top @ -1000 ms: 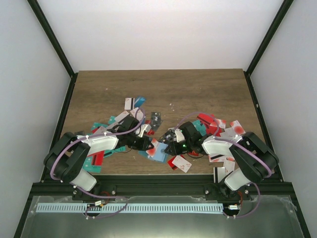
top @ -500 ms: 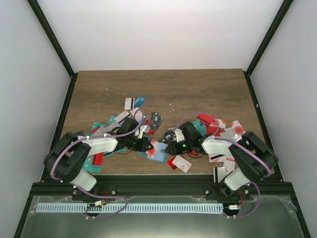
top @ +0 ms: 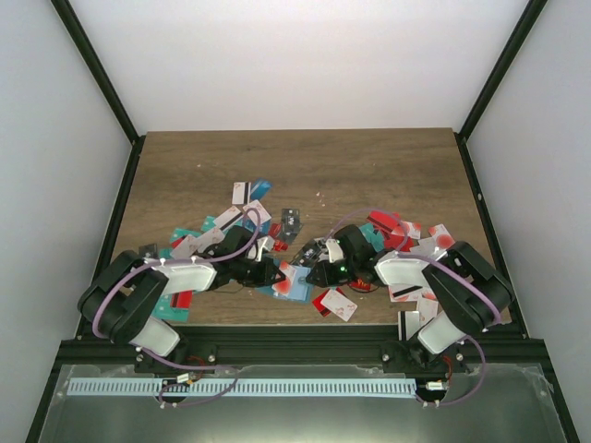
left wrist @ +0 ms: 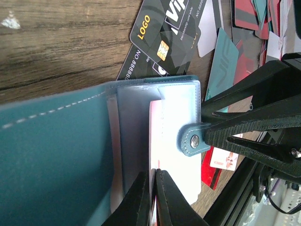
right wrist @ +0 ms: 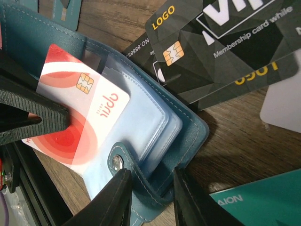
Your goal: Put the credit cards into the card holder
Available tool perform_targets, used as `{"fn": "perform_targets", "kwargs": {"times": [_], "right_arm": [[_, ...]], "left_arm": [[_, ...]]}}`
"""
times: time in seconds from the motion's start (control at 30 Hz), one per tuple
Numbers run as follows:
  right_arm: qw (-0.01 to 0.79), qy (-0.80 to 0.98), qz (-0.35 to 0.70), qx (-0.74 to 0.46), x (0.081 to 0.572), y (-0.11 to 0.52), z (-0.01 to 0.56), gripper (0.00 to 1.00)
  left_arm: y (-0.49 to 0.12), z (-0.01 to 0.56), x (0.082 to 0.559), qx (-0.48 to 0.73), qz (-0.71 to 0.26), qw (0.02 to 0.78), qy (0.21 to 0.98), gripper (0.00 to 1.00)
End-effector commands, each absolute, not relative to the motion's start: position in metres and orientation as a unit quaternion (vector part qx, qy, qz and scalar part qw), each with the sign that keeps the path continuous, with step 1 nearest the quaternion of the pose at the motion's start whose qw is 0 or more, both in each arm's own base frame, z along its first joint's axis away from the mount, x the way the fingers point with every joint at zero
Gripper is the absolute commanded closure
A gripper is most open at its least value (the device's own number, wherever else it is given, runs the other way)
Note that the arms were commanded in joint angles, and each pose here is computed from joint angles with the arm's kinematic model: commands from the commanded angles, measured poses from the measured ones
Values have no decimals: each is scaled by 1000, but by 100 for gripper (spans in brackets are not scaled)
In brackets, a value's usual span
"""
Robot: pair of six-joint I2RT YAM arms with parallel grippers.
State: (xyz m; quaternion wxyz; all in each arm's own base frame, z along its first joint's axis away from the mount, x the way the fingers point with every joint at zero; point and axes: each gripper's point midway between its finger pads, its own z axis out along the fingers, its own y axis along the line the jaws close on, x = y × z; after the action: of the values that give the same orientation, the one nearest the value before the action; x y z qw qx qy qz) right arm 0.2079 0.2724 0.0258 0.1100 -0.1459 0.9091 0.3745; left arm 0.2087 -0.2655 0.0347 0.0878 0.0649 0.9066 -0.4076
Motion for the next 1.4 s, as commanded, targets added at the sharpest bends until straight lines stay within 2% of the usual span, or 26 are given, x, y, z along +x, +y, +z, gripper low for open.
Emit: {"fn": "perform_targets", "kwargs": {"times": [0.0, 0.17, 0.43, 0.9, 1.37], "right_arm": [[83, 921, 357, -133, 203, 268, 9, 73], [82, 921, 358, -131, 204, 269, 9, 74], [77, 921, 360, -128, 205, 271, 6, 74], [72, 919, 364, -132, 204, 273, 5, 76], [69, 919, 365, -136, 202, 273, 3, 76]], "left_arm": [[-270, 29, 203, 43, -419, 71, 904, 94], [-271, 30, 203, 32, -414, 66, 907, 89], [-251, 38, 199, 57, -343, 72, 935, 75], [-245, 34, 198, 94, -277, 47, 955, 60], [-270, 25, 194, 89, -235, 20, 968, 61]]}}
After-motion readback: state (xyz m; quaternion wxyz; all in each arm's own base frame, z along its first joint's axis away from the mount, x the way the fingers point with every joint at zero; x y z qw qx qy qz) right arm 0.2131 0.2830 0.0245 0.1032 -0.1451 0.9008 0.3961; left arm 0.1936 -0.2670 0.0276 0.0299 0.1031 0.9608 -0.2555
